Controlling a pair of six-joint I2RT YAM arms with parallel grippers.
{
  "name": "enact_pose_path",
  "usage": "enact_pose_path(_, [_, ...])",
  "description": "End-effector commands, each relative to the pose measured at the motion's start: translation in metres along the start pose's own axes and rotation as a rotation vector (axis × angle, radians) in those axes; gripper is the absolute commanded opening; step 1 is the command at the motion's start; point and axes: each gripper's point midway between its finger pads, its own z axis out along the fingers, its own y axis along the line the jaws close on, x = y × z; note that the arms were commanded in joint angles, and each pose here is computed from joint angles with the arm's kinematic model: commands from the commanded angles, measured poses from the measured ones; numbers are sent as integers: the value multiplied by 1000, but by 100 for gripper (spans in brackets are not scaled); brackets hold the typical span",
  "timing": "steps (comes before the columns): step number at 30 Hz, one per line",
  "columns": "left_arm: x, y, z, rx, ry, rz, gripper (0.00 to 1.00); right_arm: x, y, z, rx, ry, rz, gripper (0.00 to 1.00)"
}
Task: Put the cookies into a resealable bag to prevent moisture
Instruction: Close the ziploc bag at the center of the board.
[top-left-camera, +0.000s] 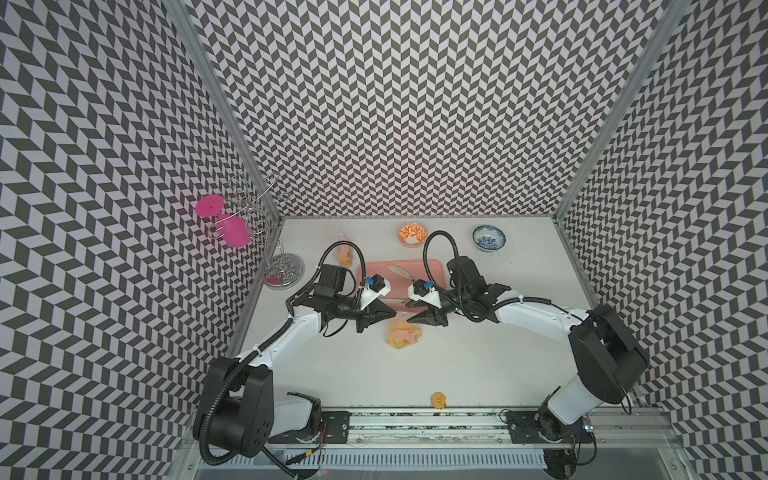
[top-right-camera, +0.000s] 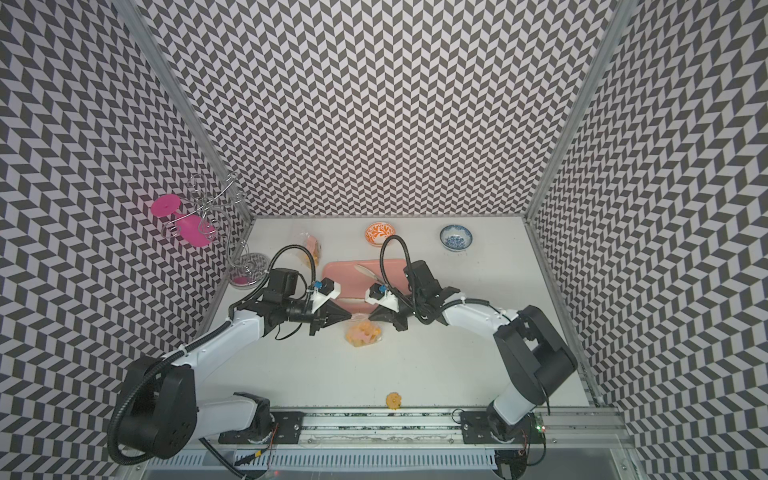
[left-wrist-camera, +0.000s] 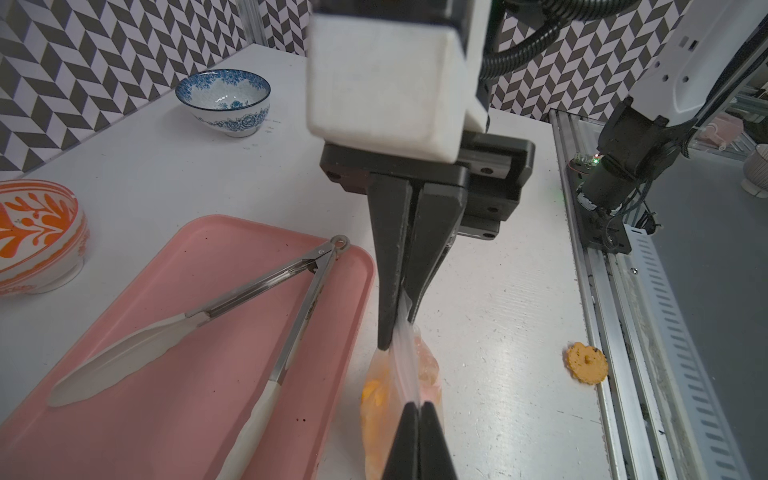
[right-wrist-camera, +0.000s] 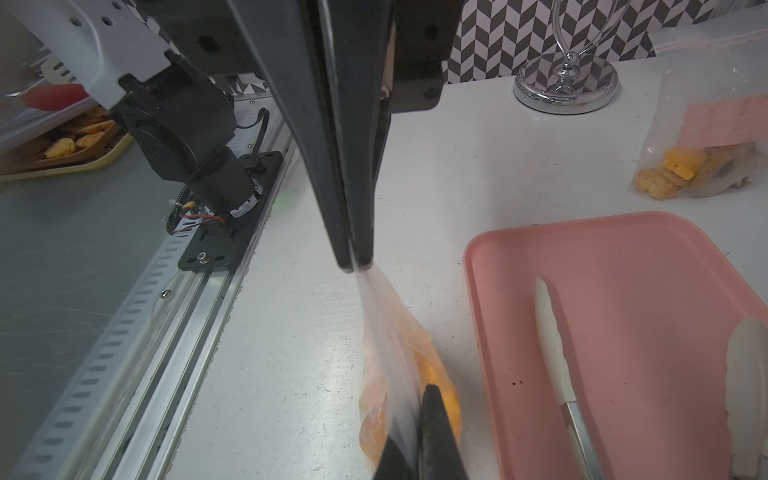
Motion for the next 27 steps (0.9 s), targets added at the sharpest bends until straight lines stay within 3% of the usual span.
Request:
enact_pose_path(1, [-5,-6,-6,5,-29,42,0,-36,-7,-5,27,-89,-124,59])
enact_pose_path(7, [-8,-4,-9,-6,-29,76,0,-14,-1,9,-50,-22,-157,62])
enact_pose_path(11, [-2,-3,-6,-14,0,84,0,-28,-7,8,-28,-70,-189,65])
enact_pose_path(14, [-9,-2,-8,-19,-17,101,0,-13,5,19,-143,-24,-151,63])
enact_pose_path(17, [-10,1,-10,-32,-11,110,0,3,12,28,-228,35,-104,53])
enact_pose_path(22, [-8,6,-10,-57,-9,107,0,6,16,31,-254,52,-64,25])
enact_pose_path(27, [-10,10,-15,-77,-30,106,0,12,18,29,-245,76,-49,24])
